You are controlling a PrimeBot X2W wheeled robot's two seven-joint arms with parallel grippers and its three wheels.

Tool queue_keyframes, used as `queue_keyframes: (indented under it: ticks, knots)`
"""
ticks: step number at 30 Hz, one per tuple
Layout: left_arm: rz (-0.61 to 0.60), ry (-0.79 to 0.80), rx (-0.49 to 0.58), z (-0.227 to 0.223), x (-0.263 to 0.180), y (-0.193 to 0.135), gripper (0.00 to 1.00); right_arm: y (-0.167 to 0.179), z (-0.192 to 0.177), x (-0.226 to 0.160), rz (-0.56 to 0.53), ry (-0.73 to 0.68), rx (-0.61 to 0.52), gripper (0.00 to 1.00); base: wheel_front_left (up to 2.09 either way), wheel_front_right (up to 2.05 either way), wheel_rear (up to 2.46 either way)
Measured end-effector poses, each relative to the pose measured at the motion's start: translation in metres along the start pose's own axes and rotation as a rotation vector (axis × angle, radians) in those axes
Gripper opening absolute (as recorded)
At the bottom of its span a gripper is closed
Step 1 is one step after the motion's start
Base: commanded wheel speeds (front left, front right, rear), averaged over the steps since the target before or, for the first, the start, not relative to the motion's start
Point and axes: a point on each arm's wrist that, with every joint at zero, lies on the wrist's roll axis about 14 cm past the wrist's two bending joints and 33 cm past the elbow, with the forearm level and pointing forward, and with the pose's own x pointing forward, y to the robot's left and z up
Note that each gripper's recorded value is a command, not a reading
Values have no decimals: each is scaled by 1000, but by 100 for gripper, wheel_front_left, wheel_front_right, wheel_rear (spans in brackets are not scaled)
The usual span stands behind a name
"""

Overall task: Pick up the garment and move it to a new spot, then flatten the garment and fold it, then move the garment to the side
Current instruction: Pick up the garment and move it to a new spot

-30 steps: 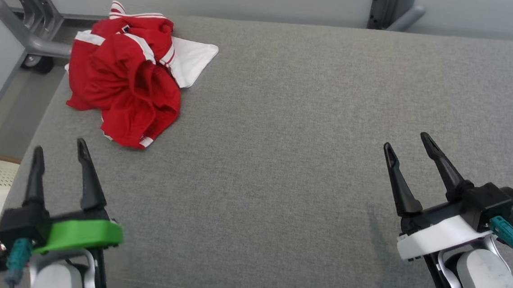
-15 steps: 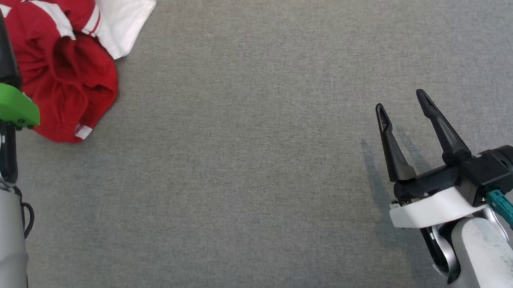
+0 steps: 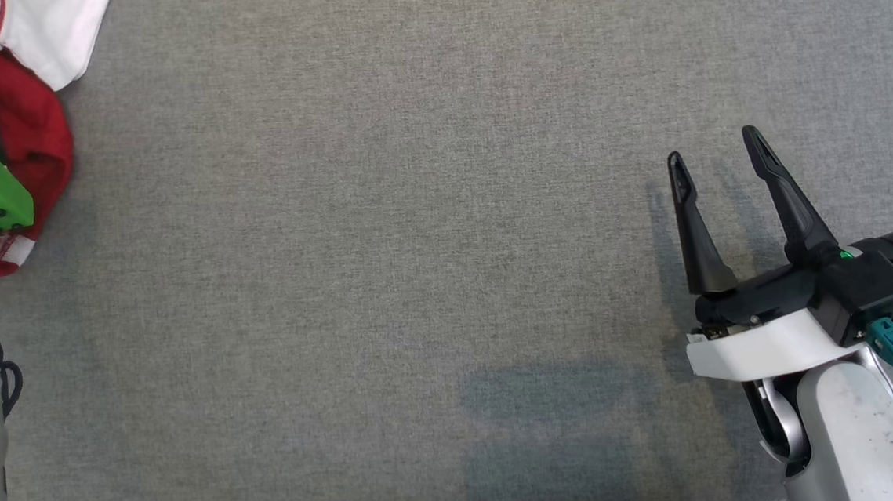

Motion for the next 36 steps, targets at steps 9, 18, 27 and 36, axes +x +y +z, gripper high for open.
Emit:
queue_keyframes:
  ticks: [9, 18, 27, 36]
  knots:
    - [112, 44, 0, -26, 3, 21, 100, -6, -9, -1, -15, 22, -5, 100, 0, 0, 0]
    - [131, -20, -66, -11, -8, 29, 0, 2, -1, 1, 6, 3, -1, 100, 0, 0, 0]
    - [131, -132, -62, 25, -30, 35, 0, 11, 24, -2, 23, -46, 9, 100, 0, 0, 0]
    - [59, -321, 23, 104, -53, 21, 0, 10, 56, -18, 4, -103, 26, 100, 0, 0, 0]
